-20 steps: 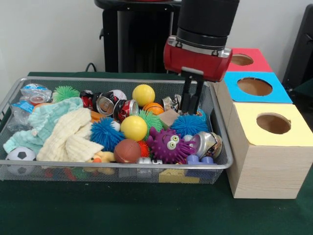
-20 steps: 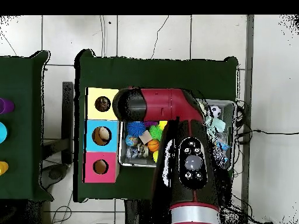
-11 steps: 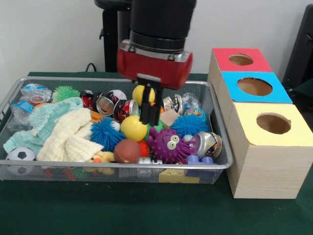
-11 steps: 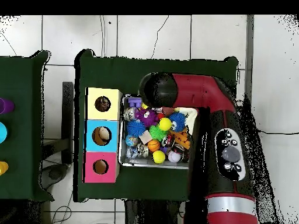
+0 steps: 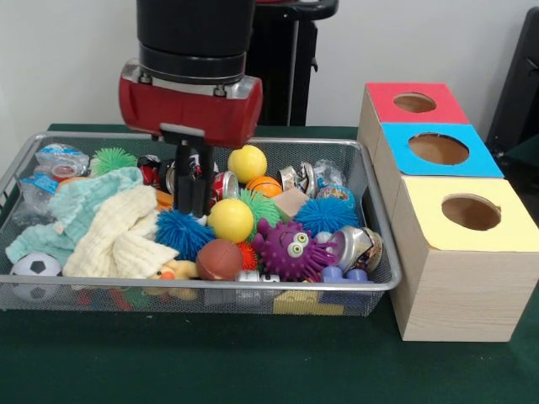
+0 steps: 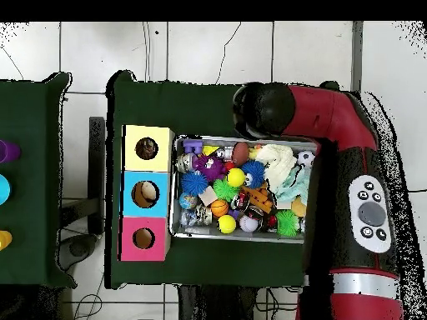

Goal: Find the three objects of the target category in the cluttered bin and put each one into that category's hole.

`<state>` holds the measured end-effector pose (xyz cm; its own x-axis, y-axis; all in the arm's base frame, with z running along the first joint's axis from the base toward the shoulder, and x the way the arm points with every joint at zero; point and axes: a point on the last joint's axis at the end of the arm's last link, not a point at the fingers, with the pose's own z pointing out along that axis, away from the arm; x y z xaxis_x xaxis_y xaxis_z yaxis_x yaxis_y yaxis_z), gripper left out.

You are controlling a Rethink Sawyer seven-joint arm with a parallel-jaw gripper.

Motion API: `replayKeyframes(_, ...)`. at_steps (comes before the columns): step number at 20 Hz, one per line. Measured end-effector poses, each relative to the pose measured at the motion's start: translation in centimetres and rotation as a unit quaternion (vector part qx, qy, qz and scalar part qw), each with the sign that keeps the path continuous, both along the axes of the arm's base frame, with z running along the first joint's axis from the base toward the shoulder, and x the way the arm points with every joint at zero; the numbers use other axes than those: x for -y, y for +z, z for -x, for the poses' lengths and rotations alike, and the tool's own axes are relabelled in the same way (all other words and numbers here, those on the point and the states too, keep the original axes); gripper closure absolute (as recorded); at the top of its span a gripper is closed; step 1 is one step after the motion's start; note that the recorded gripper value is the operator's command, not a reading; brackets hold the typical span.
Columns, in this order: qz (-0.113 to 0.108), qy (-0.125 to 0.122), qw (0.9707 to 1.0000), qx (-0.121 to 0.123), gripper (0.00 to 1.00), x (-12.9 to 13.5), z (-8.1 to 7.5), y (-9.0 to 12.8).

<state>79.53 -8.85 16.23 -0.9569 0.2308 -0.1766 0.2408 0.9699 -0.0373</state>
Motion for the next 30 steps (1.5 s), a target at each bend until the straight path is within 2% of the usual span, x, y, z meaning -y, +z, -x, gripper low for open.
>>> replayKeyframes(5, -0.006, 0.012, 0.9999, 0.002, 1.00, 1.3, -0.3, -0.2)
replayKeyframes(15, -0.016, 0.017, 0.9997, -0.007, 1.00, 3.5, 0.2, -2.5)
replayKeyframes(23, -0.014, 0.012, 0.9997, -0.016, 1.00, 6.6, 1.7, -4.2)
replayKeyframes(30, -0.017, 0.010, 0.9996, -0.019, 1.00, 8.1, 3.1, -5.3)
